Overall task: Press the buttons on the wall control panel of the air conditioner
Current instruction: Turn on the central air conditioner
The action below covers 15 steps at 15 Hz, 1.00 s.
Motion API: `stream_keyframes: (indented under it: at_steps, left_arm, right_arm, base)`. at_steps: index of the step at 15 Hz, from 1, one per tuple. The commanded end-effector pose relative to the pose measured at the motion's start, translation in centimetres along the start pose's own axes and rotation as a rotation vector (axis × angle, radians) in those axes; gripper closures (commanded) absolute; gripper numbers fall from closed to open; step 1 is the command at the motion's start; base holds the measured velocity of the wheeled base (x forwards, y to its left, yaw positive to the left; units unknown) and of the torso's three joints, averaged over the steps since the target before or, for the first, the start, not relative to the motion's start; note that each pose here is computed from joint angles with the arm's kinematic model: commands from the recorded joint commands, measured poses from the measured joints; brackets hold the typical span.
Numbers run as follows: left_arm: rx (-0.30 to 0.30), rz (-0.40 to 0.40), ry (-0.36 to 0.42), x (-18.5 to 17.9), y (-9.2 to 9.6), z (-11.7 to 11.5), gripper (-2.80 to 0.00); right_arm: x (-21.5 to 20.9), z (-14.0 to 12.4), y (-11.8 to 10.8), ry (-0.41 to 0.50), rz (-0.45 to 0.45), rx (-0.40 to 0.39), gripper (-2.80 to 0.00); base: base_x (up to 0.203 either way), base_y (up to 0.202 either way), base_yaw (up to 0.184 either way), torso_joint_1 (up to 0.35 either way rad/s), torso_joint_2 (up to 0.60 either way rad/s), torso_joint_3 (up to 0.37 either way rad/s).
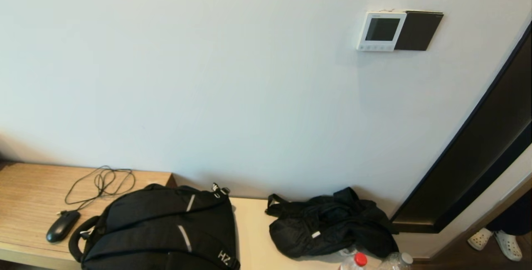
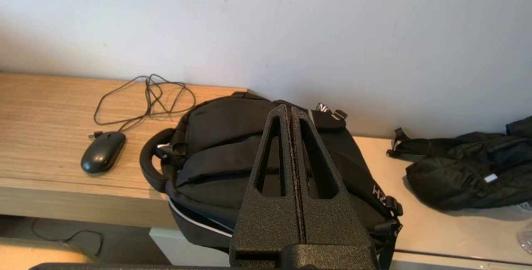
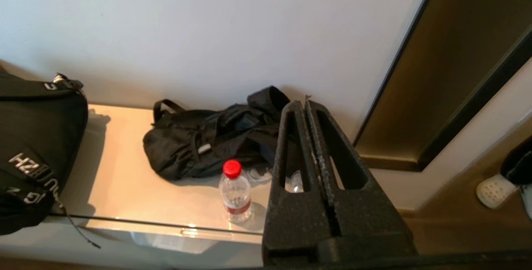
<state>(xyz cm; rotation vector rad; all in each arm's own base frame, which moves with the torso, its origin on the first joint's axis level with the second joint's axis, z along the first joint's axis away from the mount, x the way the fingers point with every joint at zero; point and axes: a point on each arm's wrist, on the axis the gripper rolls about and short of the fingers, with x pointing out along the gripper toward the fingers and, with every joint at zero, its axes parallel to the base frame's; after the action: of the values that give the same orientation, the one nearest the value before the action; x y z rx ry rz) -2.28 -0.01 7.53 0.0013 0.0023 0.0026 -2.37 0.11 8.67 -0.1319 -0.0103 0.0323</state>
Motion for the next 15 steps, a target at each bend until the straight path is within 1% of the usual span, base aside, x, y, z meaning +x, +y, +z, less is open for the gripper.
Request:
stream_keyframes:
  at_steps: [1,4,6,11,13,15]
  left_arm:
    - [0.000,0.001,0.002,0.0,0.0,0.0,0.00]
    - [0.000,0.001,0.001,0.0,0.0,0.0,0.00]
    - [0.000,0.001,-0.001,0.0,0.0,0.0,0.00]
    - [0.000,0.001,0.001,0.0,0.0,0.0,0.00]
    - [0.000,0.001,-0.001,0.0,0.0,0.0,0.00]
    - [0.000,0.001,-0.001,0.0,0.0,0.0,0.00]
  right_arm:
    - [0.2,1.9,-0.3,-0.007,0.000,-0.001,0.00]
    - [1.1,4.9,-0.7,0.003,0.002,0.004,0.00]
    - [2.4,7.1,-1.0,0.010,0.002,0.007,0.00]
    - [7.9,12.9,-2.1,0.000,-0.008,0.015,0.00]
    - [10.2,15.2,-2.5,-0.009,-0.008,0.032,0.00]
    - [12.7,16.6,-2.9,-0.002,-0.005,0.045,0.00]
  base:
    - [0.000,0.000,0.000,0.000,0.00,0.000]
    - [0.000,0.000,0.000,0.000,0.00,0.000]
    - [0.000,0.000,0.000,0.000,0.00,0.000]
    - [0.000,0.000,0.000,0.000,0.00,0.000]
    - [0.000,0.000,0.000,0.000,0.00,0.000]
    - [0.000,0.000,0.000,0.000,0.00,0.000]
